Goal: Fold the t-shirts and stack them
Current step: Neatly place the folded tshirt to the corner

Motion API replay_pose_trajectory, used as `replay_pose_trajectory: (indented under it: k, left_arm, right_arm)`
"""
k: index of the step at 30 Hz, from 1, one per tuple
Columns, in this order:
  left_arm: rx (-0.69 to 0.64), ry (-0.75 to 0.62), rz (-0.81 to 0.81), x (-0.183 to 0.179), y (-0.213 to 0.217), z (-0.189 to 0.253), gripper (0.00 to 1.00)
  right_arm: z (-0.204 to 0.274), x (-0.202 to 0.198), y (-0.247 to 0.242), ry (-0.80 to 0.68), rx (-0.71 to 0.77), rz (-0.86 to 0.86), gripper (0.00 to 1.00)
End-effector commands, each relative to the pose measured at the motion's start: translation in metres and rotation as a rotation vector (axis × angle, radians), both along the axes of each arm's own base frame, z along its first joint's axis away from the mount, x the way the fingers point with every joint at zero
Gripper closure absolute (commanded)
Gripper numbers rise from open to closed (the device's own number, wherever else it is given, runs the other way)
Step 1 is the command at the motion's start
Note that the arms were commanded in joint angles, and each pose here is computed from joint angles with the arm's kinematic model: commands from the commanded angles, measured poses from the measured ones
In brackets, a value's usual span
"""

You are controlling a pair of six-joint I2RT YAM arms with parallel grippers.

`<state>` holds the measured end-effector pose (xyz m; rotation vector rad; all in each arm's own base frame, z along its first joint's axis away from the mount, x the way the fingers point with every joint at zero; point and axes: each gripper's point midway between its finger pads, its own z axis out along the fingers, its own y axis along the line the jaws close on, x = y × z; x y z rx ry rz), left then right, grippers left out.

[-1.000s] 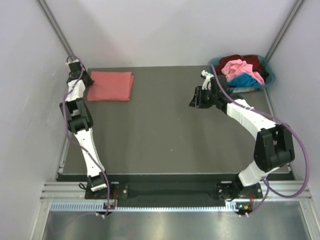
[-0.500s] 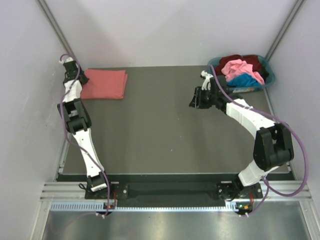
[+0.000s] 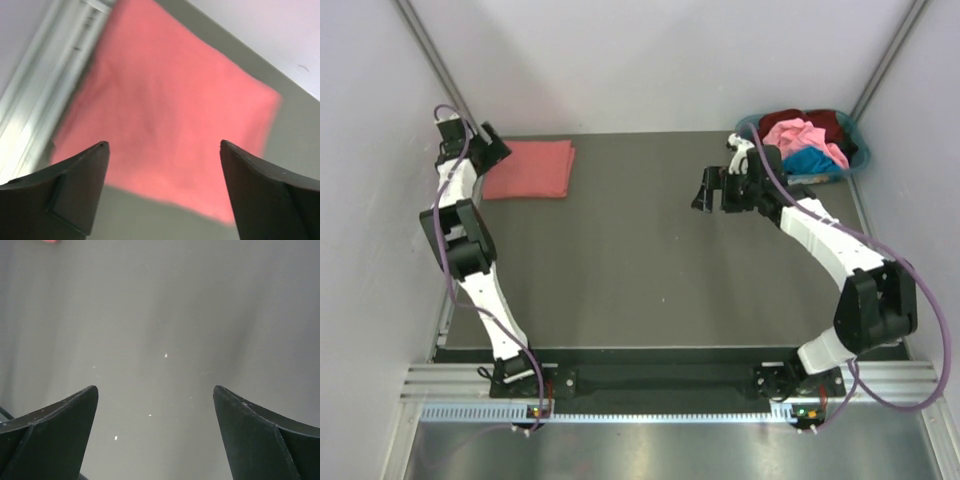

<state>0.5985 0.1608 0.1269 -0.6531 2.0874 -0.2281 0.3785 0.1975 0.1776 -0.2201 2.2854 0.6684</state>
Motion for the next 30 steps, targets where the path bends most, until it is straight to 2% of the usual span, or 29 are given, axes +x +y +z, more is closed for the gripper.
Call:
replay_pose_trajectory:
  k: [1, 2, 3, 4, 8, 10, 11, 13, 14, 16, 20, 25, 30]
  left_arm:
    - [-0.094, -0.092, -0.141, -0.021, -0.066, 0.075, 0.01]
    - [-0.135, -0.124, -0.219, -0.033, -0.089, 0.096, 0.01]
    - [-0.18, -0.078, -0.255, -0.048, -0.108, 0.078, 0.01]
    - [-0.203, -0.082, -0.314, -0.057, -0.136, 0.081, 0.01]
    - [-0.182, -0.164, -0.529, -0.109, -0.22, 0.12, 0.01]
    - [-0.207, -0.138, -0.631, -0.137, -0.262, 0.121, 0.01]
    - [-0.201, -0.176, -0.656, -0.151, -0.27, 0.141, 0.01]
    - [-0.219, -0.18, -0.758, -0.182, -0.309, 0.145, 0.01]
    - [-0.207, -0.234, -0.797, -0.199, -0.318, 0.165, 0.01]
    - [-0.233, -0.246, -0.855, -0.224, -0.335, 0.171, 0.01]
    - [-0.271, -0.383, -0.929, -0.275, -0.344, 0.213, 0.01]
    - [-0.305, -0.421, -0.974, -0.306, -0.348, 0.218, 0.01]
    - [-0.315, -0.452, -1.005, -0.315, -0.354, 0.23, 0.01]
  right_arm:
    - [0.051, -0.008, -0.008, -0.105, 0.025, -0.025, 0.0]
    - [0.058, -0.015, -0.013, -0.118, 0.021, -0.035, 0.0]
    - [0.063, -0.018, -0.015, -0.129, 0.025, -0.045, 0.0]
    - [0.068, -0.022, -0.017, -0.14, 0.029, -0.051, 0.0]
    - [0.096, -0.041, -0.028, -0.198, 0.054, -0.088, 0.0]
    - [0.102, -0.047, -0.034, -0.196, 0.05, -0.122, 0.0]
    - [0.11, -0.05, -0.039, -0.213, 0.058, -0.154, 0.0]
    - [0.114, -0.057, -0.043, -0.215, 0.06, -0.163, 0.0]
    - [0.122, -0.064, -0.045, -0.234, 0.077, -0.168, 0.0]
    - [0.132, -0.073, -0.046, -0.265, 0.103, -0.164, 0.0]
    - [0.145, -0.088, -0.045, -0.291, 0.154, -0.154, 0.0]
    - [0.157, -0.101, -0.042, -0.329, 0.208, -0.128, 0.0]
    - [0.17, -0.104, -0.044, -0.379, 0.243, -0.136, 0.0]
